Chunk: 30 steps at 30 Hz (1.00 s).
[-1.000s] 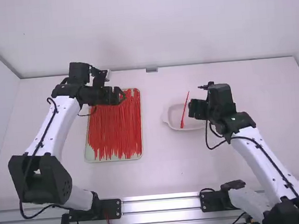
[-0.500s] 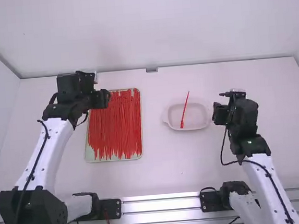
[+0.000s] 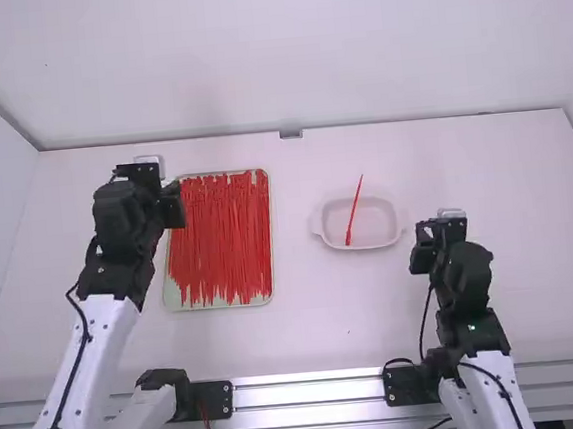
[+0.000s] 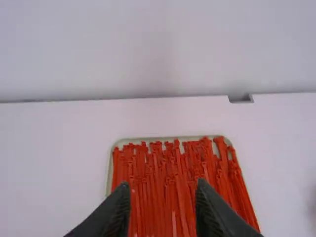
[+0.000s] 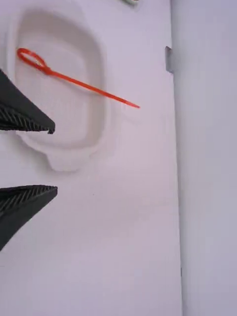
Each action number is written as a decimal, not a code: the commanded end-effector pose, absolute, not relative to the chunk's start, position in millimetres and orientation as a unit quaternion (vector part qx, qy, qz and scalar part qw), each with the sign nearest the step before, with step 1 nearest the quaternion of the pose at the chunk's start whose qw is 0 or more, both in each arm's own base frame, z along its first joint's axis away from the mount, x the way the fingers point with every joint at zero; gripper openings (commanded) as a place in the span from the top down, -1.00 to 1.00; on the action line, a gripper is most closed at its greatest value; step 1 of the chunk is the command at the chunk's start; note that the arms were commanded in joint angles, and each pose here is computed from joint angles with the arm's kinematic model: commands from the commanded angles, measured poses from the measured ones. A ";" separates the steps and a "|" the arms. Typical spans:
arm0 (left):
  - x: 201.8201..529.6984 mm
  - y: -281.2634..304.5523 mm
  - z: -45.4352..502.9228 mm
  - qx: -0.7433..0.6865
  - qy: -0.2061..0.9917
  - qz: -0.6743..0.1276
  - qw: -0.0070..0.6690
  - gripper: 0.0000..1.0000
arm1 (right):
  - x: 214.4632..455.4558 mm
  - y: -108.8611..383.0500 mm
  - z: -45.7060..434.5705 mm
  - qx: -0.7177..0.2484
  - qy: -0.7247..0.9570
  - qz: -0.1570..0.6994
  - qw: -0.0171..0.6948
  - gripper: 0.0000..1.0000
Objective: Fasten the cable tie
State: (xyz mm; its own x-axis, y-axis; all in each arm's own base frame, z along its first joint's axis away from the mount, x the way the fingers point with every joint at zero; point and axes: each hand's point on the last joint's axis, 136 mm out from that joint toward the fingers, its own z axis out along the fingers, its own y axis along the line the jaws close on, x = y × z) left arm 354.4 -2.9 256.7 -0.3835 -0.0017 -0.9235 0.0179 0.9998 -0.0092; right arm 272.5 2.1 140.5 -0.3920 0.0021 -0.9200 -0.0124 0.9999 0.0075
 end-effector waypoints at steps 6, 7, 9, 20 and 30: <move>334.4 0.0 266.6 0.000 0.795 0.000 0.606 0.58 | 258.7 2.8 115.0 -0.004 0.833 0.007 0.553 0.65; 319.0 0.0 252.1 0.000 0.795 0.000 0.607 0.74 | 252.0 2.8 99.1 -0.004 0.833 0.007 0.553 0.78; 312.4 0.0 245.0 0.000 0.795 0.000 0.607 0.81 | 249.4 2.8 92.2 -0.004 0.833 0.007 0.553 0.83; 277.2 0.0 195.4 0.000 0.795 0.000 0.607 1.00 | 248.0 2.8 108.4 -0.005 0.798 0.006 0.602 1.00; 258.8 0.0 153.6 0.000 0.795 0.000 0.607 1.00 | 247.0 2.8 135.4 -0.005 0.761 0.006 0.648 1.00</move>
State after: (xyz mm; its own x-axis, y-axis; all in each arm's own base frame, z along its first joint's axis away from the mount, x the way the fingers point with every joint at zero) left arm 260.7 -0.1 157.5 -0.2704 -0.0017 -0.9627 0.0015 1.0000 -0.0022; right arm 247.7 2.0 137.7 -0.1620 -0.0028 -0.9868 -0.0133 0.9999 -0.0006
